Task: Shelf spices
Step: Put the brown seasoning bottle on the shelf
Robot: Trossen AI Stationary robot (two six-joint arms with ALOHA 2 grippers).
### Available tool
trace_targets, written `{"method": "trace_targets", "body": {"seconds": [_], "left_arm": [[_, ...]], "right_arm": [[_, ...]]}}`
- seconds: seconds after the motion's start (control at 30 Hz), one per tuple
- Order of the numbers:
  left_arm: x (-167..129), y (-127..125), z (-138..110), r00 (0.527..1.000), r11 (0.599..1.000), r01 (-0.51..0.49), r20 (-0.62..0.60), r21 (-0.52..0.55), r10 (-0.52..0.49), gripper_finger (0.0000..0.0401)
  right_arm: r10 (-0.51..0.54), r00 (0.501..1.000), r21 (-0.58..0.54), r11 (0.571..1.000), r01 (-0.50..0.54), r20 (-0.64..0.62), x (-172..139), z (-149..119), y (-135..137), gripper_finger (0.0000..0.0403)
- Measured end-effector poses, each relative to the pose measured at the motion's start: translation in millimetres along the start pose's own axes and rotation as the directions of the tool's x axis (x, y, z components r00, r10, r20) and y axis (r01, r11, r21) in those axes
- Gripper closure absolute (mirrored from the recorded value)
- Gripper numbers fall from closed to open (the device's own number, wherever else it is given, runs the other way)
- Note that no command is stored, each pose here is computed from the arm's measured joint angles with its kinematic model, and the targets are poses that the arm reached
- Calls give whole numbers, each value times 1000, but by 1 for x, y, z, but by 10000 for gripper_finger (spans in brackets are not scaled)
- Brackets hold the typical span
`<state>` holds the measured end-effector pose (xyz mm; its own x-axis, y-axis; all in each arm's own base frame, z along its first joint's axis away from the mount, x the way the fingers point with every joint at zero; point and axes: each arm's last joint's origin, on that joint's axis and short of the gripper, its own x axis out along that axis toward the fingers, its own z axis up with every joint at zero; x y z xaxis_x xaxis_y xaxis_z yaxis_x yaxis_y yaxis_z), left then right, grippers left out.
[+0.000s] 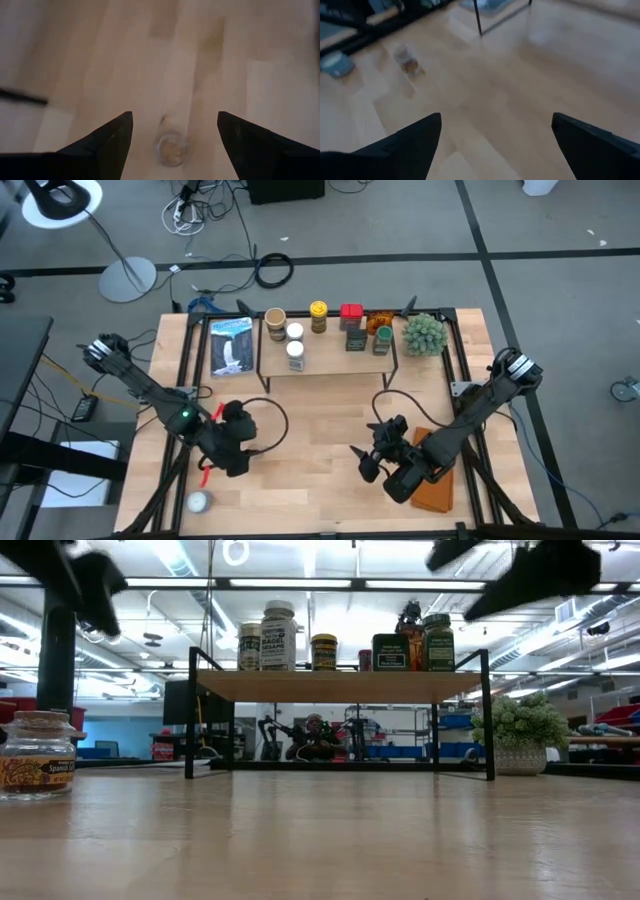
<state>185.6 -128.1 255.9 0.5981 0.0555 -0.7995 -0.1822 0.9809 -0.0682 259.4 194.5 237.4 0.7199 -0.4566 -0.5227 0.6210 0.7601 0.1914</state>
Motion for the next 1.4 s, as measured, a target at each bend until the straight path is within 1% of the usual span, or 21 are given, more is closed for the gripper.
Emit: {"method": "trace_targets", "body": {"seconds": [0.07,0.2,0.3,0.47,0.6,0.67,0.9,1.07,1.13,1.3,1.4], "left_arm": [[5,3,-7,999,999,-26,-38,-21,25,106],[16,8,-21,995,989,-51,-93,-136,39,106],[23,9,-27,994,978,-38,-109,-204,16,106],[30,7,-31,994,972,18,-104,-235,-44,106],[36,12,-40,990,966,-12,-137,-258,-24,106],[39,12,-43,989,962,-3,-143,-273,-38,106],[45,11,-47,990,955,46,-114,-292,-82,106],[58,9,-54,983,967,8,-175,-256,-54,106],[65,6,-56,980,972,13,-189,-235,-59,106],[82,1,-62,973,982,-28,-228,-185,-15,106],[86,1,-64,971,984,-44,-239,-174,1,116]], "right_arm": [[7,999,14,1000,-6,-35,6,-7,-3,25],[44,993,88,996,-35,-112,11,-15,-5,25],[83,985,120,991,-65,-153,8,-19,-3,23],[126,981,124,986,-109,-145,-2,-25,2,24],[154,977,125,983,-137,-144,-9,-29,5,25],[161,977,129,981,-143,-143,-11,-31,5,25],[165,977,136,980,-146,-134,-13,-32,6,25],[166,977,139,979,-147,-133,-13,-32,6,26],[168,977,140,979,-149,-132,-13,-32,6,26],[171,977,144,978,-152,-131,-13,-32,6,24],[173,976,147,977,-154,-130,-14,-32,7,23]]}}
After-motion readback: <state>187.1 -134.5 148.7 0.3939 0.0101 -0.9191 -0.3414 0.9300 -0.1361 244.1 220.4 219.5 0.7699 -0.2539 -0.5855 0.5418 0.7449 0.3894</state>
